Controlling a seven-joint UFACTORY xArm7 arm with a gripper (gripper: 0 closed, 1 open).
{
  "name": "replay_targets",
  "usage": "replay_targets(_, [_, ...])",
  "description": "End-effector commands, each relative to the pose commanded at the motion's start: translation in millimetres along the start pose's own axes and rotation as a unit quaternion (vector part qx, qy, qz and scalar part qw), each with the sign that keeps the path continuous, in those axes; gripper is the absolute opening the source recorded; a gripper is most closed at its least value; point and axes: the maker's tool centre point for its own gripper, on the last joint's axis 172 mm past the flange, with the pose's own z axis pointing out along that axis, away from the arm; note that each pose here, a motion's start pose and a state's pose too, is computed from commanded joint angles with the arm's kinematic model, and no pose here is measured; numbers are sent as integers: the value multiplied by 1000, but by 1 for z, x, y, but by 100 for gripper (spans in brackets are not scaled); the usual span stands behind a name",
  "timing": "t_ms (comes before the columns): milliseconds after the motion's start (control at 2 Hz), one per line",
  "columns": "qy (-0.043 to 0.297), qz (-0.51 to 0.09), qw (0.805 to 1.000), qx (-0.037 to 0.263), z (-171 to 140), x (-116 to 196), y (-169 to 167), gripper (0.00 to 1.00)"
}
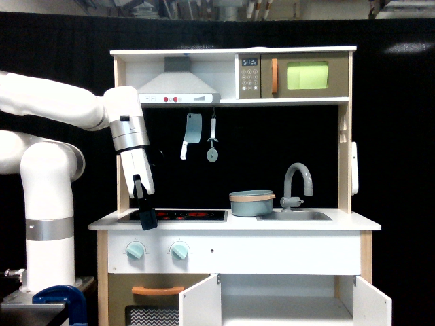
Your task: Put the bowl inside the kitchen cabinet
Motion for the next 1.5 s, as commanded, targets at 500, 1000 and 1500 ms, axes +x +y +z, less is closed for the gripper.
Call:
replay_targets(500, [35, 2, 999, -4, -14, 10, 12, 100])
replay_targets(1000, [-6, 63, 997, -54, -17, 41, 21, 100])
replay_targets(1500, [44, 69, 993, -83, -31, 94, 12, 100])
